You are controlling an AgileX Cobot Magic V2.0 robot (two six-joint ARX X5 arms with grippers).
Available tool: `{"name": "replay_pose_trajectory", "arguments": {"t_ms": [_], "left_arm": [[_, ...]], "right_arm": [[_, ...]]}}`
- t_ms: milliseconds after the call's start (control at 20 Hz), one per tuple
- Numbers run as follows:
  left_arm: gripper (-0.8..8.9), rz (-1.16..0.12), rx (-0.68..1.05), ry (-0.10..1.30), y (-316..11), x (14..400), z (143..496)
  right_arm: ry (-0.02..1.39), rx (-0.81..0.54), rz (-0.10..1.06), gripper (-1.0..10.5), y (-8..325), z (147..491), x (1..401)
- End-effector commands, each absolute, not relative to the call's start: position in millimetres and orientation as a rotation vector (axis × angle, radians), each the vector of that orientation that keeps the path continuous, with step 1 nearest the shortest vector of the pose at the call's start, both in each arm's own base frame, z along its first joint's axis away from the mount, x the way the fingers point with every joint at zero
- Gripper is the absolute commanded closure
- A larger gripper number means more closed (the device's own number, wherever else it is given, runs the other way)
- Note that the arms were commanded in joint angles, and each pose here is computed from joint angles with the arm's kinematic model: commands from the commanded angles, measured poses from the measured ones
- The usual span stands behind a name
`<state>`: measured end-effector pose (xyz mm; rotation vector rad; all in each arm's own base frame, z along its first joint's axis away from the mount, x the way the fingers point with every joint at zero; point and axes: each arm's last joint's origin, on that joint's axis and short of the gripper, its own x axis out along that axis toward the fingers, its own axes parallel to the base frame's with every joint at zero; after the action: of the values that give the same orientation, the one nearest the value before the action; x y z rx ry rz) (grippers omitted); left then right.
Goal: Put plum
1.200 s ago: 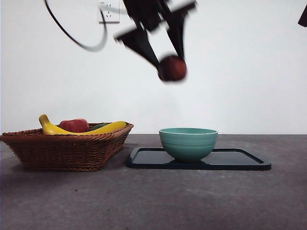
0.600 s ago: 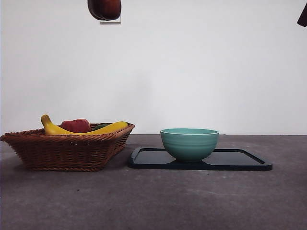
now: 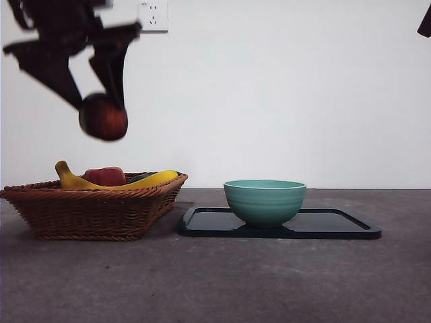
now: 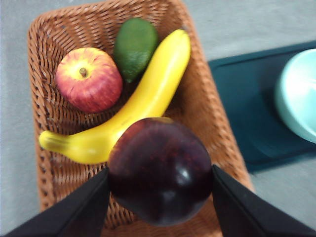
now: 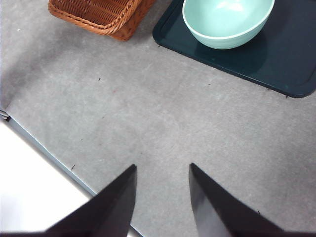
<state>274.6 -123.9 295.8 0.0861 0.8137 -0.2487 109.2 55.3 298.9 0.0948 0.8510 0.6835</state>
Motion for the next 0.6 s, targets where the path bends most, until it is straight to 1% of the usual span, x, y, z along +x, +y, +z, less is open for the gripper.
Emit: {"name": "replay_pose_trajectory", "arguments": {"t_ms": [50,300,600], "left_arm": [[5.73,-0.243,0.079,0.792,-123.6,278.4,277.9],[5.73,-0.260,0.099,0.804,-124.4,282.0,244.7],[5.73,-0.281,0.117,0.893,-132.4,297.6,209.7]], "right_arm": [[0.833,0.082,0.692,7.8,56.1,300.8,110.1],[0.818,0.082,0.694,7.8,56.7,301.7,111.5],[0.812,0.084,0.694,7.8,56.8,302.1,111.9]]}}
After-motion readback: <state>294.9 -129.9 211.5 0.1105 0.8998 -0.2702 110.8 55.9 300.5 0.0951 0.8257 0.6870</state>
